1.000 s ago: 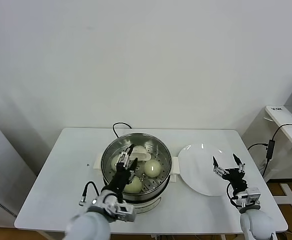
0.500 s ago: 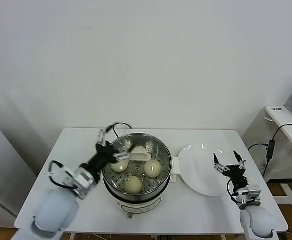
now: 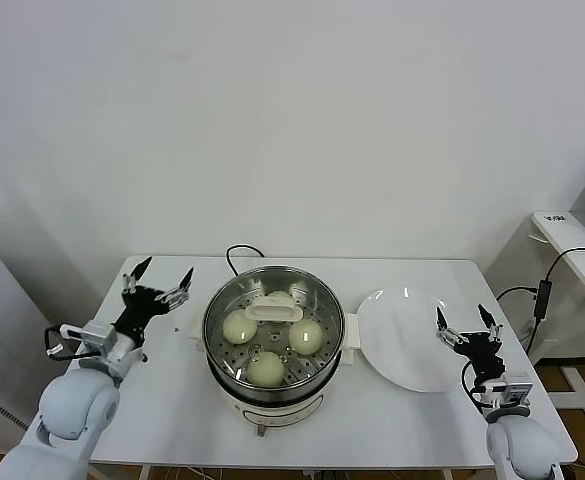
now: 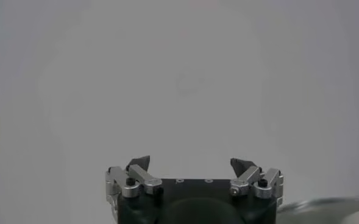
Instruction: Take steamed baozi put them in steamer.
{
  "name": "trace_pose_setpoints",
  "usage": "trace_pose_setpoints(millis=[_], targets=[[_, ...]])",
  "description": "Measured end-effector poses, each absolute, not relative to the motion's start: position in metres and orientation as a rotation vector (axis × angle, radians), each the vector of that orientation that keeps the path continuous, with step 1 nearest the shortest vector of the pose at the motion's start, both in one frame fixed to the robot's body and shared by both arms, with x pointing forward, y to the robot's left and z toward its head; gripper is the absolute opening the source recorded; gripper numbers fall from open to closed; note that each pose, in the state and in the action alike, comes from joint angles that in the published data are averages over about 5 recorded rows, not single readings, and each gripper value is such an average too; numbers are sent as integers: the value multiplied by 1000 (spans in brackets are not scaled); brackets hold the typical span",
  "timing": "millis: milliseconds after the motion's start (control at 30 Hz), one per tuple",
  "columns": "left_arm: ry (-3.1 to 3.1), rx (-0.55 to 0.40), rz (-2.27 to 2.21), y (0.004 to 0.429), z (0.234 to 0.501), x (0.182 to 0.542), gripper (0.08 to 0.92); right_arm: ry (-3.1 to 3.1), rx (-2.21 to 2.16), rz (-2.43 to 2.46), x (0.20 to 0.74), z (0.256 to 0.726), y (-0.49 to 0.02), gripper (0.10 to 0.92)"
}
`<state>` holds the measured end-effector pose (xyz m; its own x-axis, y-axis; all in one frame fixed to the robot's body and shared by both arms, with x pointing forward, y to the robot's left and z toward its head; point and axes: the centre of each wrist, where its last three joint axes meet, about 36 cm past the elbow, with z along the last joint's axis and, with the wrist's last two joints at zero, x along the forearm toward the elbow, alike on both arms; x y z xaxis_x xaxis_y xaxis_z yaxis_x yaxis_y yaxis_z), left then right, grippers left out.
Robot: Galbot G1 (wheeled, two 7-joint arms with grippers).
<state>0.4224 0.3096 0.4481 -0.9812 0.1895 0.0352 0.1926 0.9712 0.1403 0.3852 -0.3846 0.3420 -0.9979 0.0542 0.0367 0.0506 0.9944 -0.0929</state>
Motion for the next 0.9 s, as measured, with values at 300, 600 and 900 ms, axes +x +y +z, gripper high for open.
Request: trace_pose_setpoints(millis=[300, 600, 900], targets=[[-2972, -182, -142, 336, 412, 422, 823, -3052, -71, 93, 382, 347, -380, 823], [-2892, -160, -129, 345, 398, 416, 823, -3013, -86, 38, 381, 343, -373, 823], [-2863, -150, -116, 352, 397, 416, 823, -2992, -95, 11, 379, 341, -371, 823]])
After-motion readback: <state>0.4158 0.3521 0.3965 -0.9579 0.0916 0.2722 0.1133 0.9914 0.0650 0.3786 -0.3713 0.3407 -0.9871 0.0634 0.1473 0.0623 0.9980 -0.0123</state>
